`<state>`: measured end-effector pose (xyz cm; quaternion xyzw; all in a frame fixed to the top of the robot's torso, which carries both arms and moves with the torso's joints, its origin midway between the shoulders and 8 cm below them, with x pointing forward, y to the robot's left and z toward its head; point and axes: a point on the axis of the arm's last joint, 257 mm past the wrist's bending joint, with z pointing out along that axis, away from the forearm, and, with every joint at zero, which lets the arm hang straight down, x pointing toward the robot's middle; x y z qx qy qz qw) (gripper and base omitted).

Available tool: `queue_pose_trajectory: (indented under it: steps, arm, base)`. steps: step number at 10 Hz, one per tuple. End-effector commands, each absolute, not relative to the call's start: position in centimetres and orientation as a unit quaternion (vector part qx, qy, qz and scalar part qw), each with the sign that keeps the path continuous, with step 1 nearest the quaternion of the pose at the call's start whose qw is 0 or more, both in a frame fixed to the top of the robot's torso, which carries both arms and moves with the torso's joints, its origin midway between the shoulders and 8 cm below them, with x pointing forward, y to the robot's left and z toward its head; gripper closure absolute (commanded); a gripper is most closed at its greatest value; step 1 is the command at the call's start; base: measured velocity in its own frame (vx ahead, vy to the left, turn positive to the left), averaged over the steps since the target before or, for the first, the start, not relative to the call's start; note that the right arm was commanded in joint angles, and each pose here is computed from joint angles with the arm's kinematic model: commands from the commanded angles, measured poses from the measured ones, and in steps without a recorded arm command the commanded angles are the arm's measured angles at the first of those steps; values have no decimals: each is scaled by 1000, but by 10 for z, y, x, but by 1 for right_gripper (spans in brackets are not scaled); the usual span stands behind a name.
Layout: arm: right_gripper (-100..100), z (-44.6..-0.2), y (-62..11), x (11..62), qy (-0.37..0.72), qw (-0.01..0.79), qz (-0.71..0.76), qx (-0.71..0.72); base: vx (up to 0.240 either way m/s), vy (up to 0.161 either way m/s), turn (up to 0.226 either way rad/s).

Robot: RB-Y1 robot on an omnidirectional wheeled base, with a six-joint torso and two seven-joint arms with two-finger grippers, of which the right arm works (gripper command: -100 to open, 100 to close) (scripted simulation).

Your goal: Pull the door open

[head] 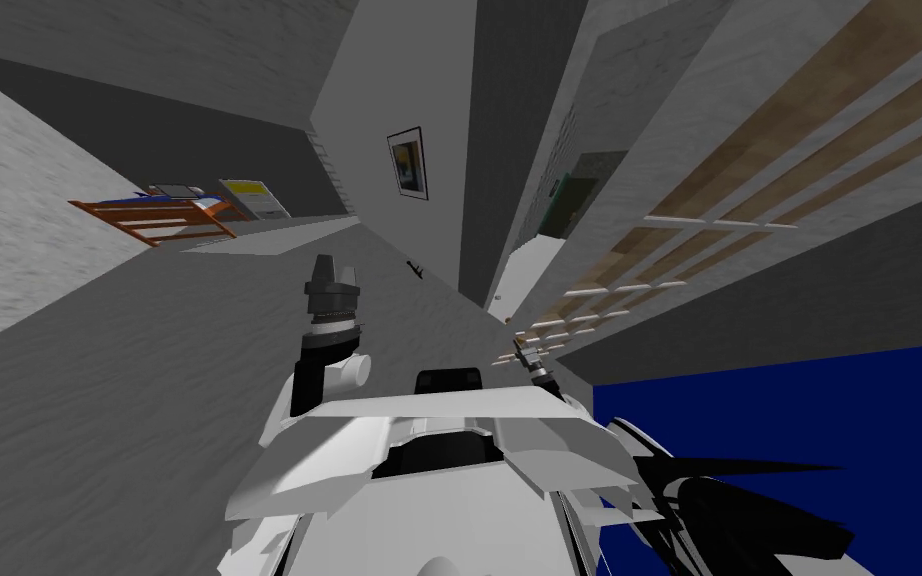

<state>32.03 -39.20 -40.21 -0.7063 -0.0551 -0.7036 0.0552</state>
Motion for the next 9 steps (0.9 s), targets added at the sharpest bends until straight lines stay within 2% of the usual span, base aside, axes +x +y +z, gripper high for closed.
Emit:
queue_pose_trajectory:
  steps: [1, 3, 6, 9]
  arm:
    - [100, -400, -394, 316, -57, 57, -705, -705]
    - [100, -402, -393, 315, -58, 58, -703, -706]
    - [100, -402, -394, 313, -59, 59, -703, -706]
    - [100, -401, -396, 310, -61, 61, -704, -705]
  base:
    - [-215, -62, 135]
    - [-106, -40, 88]
    - [-185, -57, 146]
    - [-203, -97, 170]
